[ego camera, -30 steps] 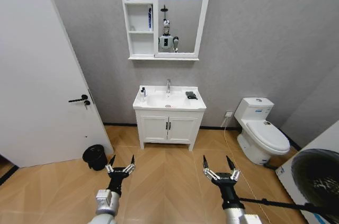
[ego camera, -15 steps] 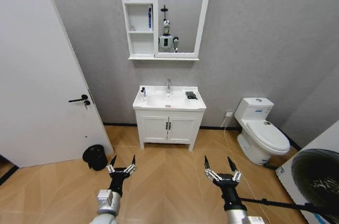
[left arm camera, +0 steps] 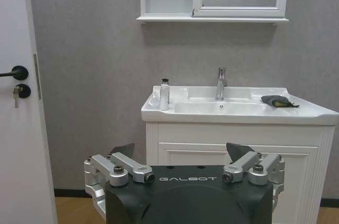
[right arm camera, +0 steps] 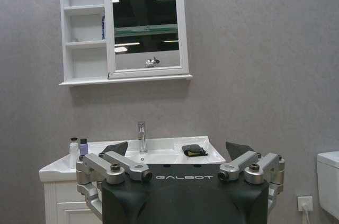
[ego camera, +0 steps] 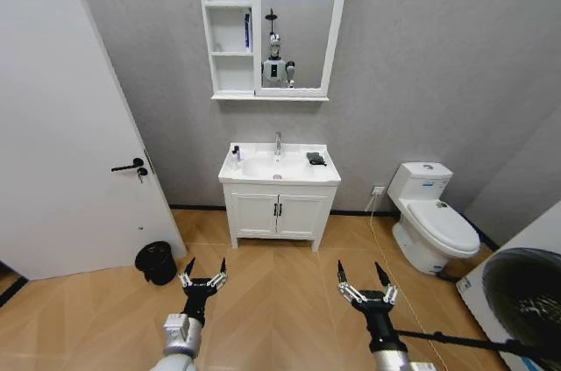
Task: Move facial cleanser and shampoo from washbasin to cabinet, then wipe washbasin with towel.
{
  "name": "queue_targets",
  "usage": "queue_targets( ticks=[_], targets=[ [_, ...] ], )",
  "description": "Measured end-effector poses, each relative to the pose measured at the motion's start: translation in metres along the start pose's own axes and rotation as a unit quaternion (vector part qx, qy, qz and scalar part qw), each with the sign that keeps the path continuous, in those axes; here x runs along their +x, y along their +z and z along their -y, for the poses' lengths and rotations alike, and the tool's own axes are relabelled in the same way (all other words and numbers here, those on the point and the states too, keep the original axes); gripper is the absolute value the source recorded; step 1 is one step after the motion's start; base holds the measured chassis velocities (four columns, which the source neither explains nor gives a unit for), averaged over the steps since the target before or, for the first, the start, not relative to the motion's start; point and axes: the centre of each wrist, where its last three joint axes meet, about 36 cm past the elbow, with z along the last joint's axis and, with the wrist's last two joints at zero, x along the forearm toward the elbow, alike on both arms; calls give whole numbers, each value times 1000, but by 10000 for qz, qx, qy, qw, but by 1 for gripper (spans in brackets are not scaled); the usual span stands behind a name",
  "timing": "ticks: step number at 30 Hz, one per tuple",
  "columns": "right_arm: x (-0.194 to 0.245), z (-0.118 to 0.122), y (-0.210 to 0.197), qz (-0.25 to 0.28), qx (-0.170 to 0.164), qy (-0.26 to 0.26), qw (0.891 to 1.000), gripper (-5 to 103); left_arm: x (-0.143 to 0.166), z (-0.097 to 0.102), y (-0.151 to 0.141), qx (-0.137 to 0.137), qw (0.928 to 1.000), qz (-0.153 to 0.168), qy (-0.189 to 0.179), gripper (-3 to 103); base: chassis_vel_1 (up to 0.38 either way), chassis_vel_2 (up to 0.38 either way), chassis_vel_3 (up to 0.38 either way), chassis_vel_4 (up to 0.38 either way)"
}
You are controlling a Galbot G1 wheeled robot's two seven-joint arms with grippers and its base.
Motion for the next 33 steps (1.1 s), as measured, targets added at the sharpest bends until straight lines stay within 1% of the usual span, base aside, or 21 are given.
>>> queue_targets(
  ticks=[12,21,33],
  targets=[
    [4,0,-1,35,90,-9,10000,100,0,0,1,-5,10000,-12,21,98,-235,234,232,-237],
    [5,1,2,108,101,-18,9999,100,0,3,3,-2,10000,-49,56,98,-343,347,344,-331],
    [3,3,8,193,98,-40,9998,100,-1,2,6,-14,10000,-81,30,98,-336,333,341,-340]
  ],
)
